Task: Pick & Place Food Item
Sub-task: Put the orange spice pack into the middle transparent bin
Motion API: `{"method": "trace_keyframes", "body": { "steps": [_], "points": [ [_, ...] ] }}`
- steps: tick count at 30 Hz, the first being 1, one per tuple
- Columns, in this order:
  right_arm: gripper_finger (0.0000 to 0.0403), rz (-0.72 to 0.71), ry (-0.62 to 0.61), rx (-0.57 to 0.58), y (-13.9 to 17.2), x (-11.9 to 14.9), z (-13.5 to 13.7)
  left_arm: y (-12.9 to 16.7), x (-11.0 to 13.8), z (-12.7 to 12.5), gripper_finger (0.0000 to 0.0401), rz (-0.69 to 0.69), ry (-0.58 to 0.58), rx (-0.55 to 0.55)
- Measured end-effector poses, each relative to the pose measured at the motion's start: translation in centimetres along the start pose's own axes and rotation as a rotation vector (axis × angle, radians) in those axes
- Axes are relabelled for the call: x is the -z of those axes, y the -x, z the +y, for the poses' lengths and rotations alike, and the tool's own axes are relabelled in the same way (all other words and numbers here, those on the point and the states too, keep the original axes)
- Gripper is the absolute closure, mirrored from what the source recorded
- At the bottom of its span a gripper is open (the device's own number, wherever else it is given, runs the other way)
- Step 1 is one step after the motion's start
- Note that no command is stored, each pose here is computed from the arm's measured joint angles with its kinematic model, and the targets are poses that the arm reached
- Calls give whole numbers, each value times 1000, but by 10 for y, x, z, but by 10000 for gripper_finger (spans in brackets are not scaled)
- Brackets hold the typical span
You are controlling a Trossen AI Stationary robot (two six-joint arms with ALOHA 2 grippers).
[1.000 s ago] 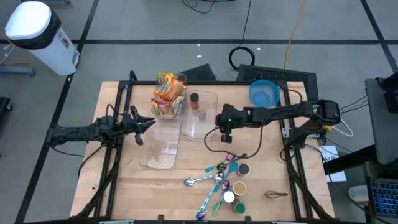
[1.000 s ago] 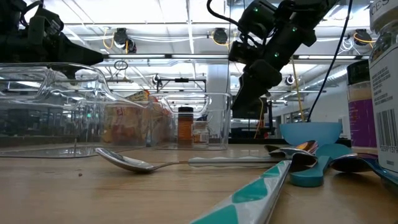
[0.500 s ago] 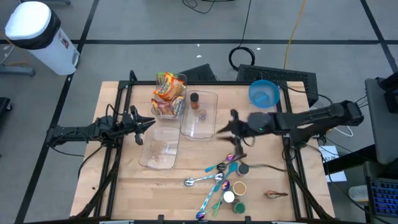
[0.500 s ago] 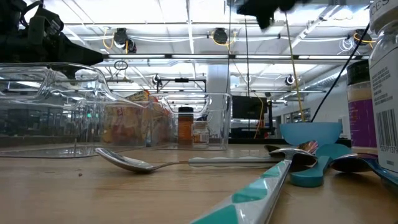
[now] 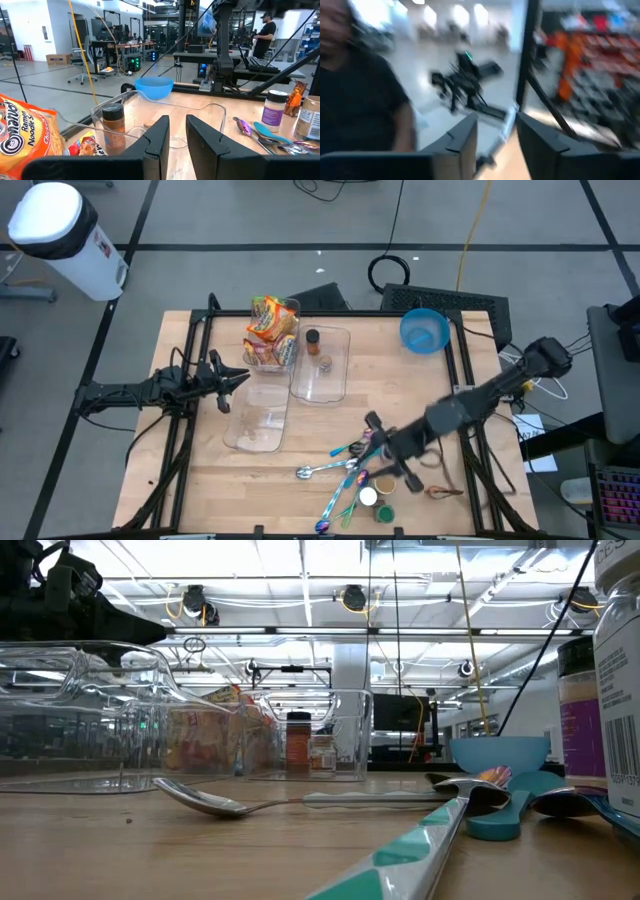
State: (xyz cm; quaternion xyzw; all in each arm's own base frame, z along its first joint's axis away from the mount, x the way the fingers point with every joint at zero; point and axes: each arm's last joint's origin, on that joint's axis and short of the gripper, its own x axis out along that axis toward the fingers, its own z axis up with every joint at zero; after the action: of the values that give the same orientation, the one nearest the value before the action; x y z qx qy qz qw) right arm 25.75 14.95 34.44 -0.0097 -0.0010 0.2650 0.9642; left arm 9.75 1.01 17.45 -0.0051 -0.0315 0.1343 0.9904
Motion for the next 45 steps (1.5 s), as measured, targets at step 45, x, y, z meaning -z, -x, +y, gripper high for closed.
{"method": "trace_keyframes", "body": {
  "steps": [45],
  "points": [
    [239, 1375, -680, 583, 63, 89, 139, 0, 0, 0, 332, 0, 0, 0]
  ]
}}
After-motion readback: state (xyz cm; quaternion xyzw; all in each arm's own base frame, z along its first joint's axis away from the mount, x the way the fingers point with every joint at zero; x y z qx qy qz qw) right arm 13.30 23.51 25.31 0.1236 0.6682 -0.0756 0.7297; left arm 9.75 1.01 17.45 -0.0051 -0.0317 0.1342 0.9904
